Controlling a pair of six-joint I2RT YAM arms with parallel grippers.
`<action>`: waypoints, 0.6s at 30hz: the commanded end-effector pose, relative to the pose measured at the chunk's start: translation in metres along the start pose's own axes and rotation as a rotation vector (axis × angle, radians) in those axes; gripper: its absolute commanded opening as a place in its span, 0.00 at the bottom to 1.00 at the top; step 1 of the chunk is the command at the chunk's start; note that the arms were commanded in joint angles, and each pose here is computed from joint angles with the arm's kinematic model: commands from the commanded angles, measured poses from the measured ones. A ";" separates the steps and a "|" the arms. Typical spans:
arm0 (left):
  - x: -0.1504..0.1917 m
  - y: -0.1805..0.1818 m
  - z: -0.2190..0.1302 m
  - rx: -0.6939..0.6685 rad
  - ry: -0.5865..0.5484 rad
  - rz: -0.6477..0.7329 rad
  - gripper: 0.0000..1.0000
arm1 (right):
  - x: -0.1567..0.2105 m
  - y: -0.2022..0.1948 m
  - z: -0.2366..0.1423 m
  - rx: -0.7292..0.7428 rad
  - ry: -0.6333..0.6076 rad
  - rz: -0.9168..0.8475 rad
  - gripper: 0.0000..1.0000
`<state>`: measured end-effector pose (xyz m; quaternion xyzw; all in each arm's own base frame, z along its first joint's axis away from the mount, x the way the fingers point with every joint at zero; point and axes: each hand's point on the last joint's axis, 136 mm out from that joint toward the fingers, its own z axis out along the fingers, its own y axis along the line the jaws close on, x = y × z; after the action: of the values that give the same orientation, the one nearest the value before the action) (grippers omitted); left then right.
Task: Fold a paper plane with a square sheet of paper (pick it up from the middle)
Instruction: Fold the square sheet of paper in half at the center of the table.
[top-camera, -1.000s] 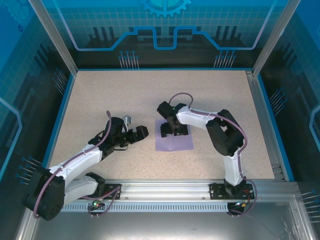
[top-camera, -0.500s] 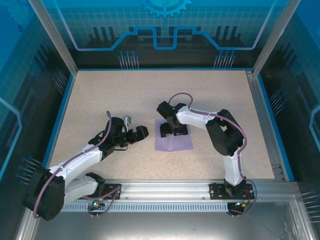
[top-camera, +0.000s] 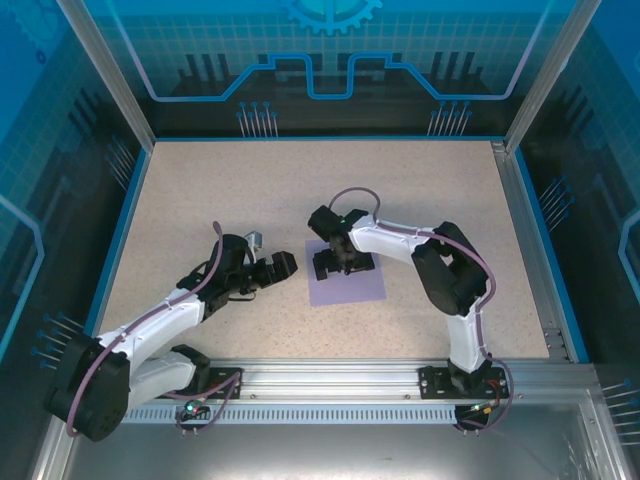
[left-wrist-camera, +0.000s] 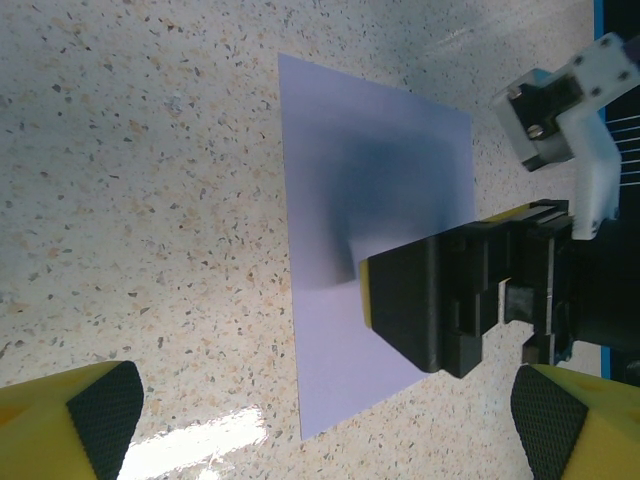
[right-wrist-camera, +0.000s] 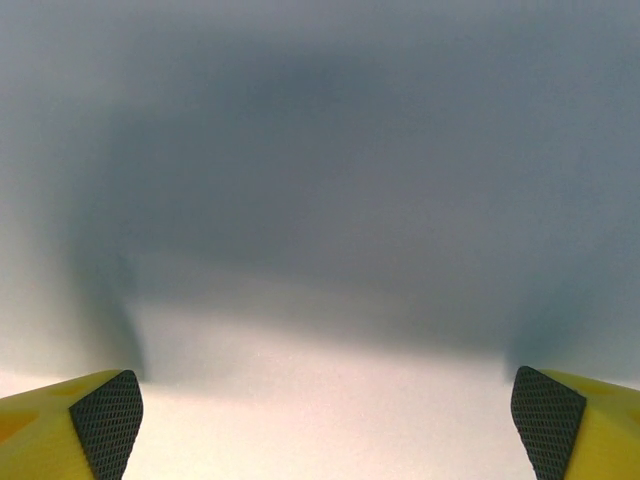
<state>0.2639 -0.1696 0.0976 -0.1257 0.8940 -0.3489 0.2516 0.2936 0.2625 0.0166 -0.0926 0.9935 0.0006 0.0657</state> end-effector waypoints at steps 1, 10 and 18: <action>-0.004 -0.014 -0.005 0.031 0.003 0.009 0.99 | 0.021 -0.012 0.023 0.084 0.078 -0.027 0.99; -0.001 -0.012 -0.008 0.020 0.010 0.006 0.99 | 0.037 -0.011 0.044 -0.012 0.127 0.054 0.90; -0.001 -0.010 -0.010 0.012 0.004 0.001 0.99 | 0.022 0.000 0.025 -0.062 0.071 0.041 0.68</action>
<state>0.2585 -0.1672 0.0980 -0.1274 0.8966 -0.3454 0.2461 0.2959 0.2563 0.0120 -0.0732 0.9942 0.0155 0.0770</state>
